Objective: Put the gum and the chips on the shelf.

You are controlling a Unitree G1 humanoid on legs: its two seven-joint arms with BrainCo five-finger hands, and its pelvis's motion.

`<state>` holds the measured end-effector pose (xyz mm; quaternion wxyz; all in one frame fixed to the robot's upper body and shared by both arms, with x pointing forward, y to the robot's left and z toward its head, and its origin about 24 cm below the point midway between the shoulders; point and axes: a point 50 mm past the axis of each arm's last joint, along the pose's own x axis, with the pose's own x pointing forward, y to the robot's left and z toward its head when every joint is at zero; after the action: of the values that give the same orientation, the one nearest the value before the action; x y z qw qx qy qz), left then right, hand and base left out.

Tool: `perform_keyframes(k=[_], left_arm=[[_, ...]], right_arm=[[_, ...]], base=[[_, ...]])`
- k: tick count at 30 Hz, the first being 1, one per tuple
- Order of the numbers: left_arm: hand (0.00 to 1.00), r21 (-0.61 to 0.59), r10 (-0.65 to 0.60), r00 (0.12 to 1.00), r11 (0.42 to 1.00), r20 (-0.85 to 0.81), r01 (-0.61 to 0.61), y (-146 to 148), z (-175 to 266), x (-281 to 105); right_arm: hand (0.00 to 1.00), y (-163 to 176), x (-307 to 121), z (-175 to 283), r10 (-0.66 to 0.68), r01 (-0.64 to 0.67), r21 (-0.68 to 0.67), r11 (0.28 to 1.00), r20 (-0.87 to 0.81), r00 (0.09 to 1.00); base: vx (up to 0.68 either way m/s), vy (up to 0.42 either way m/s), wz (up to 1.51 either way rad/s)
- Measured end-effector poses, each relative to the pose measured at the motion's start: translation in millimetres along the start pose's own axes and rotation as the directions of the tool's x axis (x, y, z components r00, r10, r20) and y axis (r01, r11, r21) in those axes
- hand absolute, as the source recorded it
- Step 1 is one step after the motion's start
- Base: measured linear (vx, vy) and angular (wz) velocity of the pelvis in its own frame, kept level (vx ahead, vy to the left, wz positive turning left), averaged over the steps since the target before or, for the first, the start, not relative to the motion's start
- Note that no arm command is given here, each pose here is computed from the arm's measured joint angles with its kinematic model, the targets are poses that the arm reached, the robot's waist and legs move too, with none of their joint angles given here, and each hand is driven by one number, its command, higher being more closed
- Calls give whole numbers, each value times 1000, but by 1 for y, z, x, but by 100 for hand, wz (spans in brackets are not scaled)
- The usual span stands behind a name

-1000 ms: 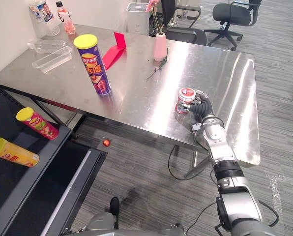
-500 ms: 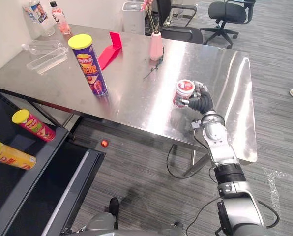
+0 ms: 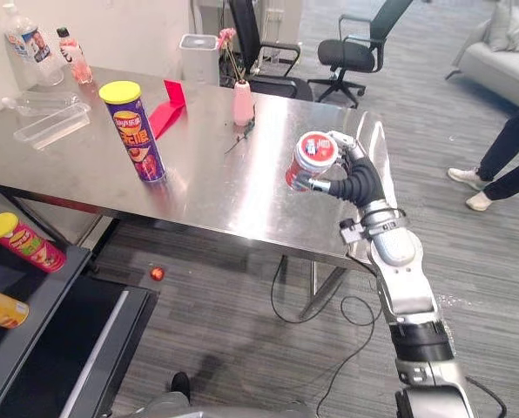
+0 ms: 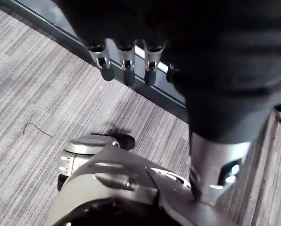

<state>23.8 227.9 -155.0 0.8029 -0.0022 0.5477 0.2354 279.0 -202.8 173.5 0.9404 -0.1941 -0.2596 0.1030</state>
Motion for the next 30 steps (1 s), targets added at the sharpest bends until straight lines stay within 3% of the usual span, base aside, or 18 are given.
perform_keyframes(k=[12,17,21,24,30], left_arm=[[0,-5,49,999,999,-25,-49,8,-5,0],[0,-122,86,996,989,-23,-88,7,-1,0],[0,-228,115,993,967,-19,-116,-2,1,-3],[0,-247,115,993,962,-5,-113,-5,3,-3],[0,-271,127,979,948,-158,-167,7,-38,-10]], right_arm=[[100,6,-24,2,38,-37,49,998,-16,999],[100,22,-23,0,64,-63,146,987,-2,998],[100,37,7,6,114,-123,177,976,60,992],[100,21,2,-1,52,-54,138,989,16,998],[100,11,-28,-8,-21,27,126,992,-51,999]], base=[[-24,-4,0],[-1,-34,36],[-90,-48,93],[-263,18,189],[-106,87,117]])
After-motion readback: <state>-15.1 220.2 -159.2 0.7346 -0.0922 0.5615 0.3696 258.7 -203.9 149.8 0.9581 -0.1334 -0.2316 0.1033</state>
